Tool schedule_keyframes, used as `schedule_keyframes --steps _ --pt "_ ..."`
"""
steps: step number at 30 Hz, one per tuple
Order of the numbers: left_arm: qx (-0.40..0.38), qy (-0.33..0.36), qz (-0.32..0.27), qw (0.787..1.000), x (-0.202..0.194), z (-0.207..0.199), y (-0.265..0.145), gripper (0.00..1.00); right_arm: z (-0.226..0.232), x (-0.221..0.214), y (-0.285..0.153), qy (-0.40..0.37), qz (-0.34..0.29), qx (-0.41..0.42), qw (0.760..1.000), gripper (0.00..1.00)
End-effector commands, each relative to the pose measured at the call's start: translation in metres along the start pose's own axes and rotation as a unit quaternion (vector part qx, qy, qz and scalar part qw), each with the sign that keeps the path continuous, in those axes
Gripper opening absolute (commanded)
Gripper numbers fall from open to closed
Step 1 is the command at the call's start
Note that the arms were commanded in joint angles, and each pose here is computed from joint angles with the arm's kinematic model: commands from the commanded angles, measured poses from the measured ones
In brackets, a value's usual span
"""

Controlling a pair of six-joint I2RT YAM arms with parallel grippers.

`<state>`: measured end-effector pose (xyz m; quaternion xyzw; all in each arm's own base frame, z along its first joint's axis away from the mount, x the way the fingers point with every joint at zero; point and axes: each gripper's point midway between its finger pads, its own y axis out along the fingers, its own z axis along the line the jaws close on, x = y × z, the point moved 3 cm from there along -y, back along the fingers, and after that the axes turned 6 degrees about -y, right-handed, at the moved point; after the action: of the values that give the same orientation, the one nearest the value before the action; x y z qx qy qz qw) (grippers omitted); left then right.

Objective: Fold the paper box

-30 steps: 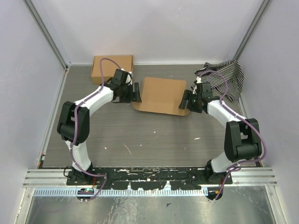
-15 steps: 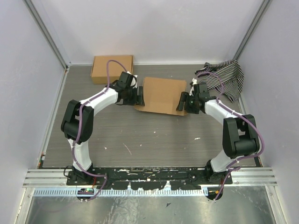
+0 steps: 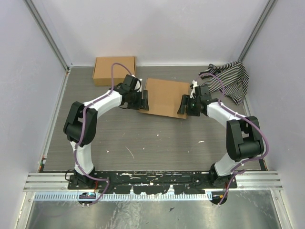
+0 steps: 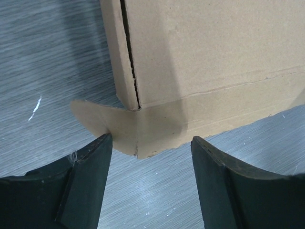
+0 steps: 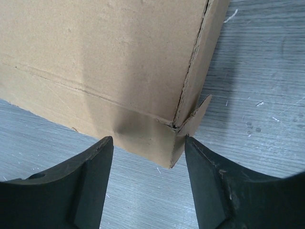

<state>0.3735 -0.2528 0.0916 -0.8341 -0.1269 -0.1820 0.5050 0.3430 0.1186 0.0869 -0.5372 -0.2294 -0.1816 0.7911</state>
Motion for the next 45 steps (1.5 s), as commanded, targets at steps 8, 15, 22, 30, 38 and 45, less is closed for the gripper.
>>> schedule_keyframes --steps 8,15,22,30,38,45 --pt "-0.025 -0.021 0.047 0.998 -0.014 -0.010 -0.003 0.63 0.016 0.013 -0.010 0.006 -0.003 0.018 1.000 0.54" --pt "-0.015 -0.024 0.087 0.996 -0.015 -0.016 -0.019 0.55 0.018 0.015 -0.024 0.027 0.026 0.001 0.999 0.40" --pt "-0.010 -0.043 0.168 0.985 -0.023 -0.025 -0.035 0.52 0.031 0.022 -0.037 0.044 0.074 0.015 0.996 0.37" --pt "-0.003 -0.042 0.189 0.981 -0.026 -0.025 -0.046 0.51 0.036 0.013 -0.039 0.052 0.125 0.027 0.990 0.38" --pt "0.038 -0.030 0.201 0.978 -0.030 -0.009 -0.041 0.52 0.030 0.006 -0.037 0.046 0.132 0.013 0.990 0.39" --pt "0.046 -0.024 0.192 0.980 -0.027 -0.005 -0.034 0.52 0.021 0.008 -0.028 0.038 0.117 -0.008 0.992 0.39"
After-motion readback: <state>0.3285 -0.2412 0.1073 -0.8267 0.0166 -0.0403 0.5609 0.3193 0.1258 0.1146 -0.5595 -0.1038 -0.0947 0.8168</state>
